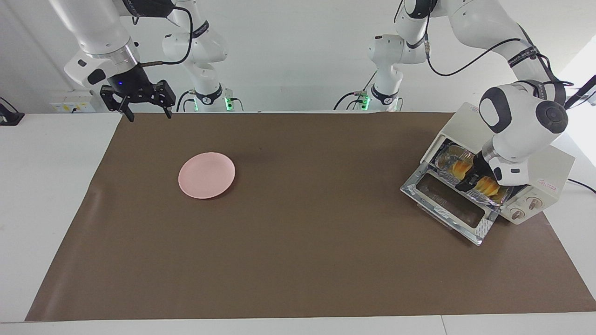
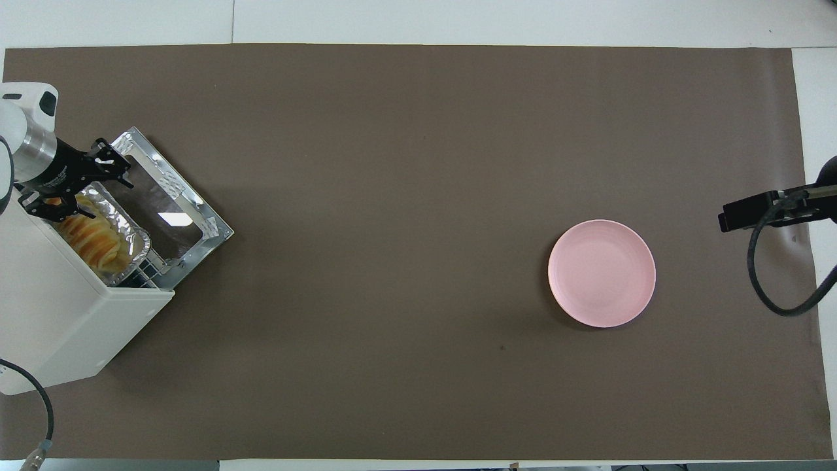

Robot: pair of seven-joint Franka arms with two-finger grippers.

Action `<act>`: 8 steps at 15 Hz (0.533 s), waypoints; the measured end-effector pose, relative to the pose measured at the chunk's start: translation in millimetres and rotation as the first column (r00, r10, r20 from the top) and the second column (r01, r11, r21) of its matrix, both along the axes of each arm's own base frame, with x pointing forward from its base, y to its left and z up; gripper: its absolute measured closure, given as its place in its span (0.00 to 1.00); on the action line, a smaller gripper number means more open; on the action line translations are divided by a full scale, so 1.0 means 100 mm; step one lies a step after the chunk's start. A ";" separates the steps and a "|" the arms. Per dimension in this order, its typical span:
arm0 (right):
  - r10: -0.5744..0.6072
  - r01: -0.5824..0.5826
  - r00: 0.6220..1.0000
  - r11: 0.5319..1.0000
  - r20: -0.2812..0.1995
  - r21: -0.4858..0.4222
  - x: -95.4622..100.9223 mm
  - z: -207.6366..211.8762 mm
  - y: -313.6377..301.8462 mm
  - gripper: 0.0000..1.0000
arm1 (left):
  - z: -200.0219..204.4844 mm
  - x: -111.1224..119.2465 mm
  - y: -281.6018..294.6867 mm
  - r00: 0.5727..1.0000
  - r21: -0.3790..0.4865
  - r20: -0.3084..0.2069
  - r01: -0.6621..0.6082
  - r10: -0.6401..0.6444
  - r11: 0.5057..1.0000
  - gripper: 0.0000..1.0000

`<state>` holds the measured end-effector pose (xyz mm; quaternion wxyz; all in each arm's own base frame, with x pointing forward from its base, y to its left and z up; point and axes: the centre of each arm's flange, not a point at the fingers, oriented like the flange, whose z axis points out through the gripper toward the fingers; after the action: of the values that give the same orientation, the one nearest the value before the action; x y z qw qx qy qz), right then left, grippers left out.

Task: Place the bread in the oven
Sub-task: 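Open the left gripper and draw it back out of the oven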

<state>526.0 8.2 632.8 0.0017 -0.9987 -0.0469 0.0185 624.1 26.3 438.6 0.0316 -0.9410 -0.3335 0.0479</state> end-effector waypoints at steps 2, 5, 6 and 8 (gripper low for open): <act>0.000 0.000 1.000 1.000 0.000 0.000 0.00 0.00 0.00 0.00 | 0.22 0.06 -0.17 0.997 0.027 0.038 0.065 -0.066 0.997 0.00; 0.000 0.000 1.000 1.000 0.000 0.000 0.00 0.00 0.00 0.00 | 0.71 -0.04 -0.42 0.965 0.015 0.046 0.259 -0.259 0.966 0.00; 0.000 0.000 1.000 1.000 0.000 0.000 0.00 0.00 0.00 0.00 | 0.92 -0.15 -0.49 0.939 0.000 0.039 0.343 -0.343 0.939 0.00; 0.000 0.000 1.000 1.000 0.000 0.000 0.00 0.00 0.00 0.00 | 1.29 -0.37 -0.58 0.882 -0.020 0.049 0.470 -0.469 0.882 0.00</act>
<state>526.0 8.2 632.8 0.0017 -0.9987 -0.0469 0.0185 587.2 -31.6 567.3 0.0203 -0.9949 -0.0955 0.0242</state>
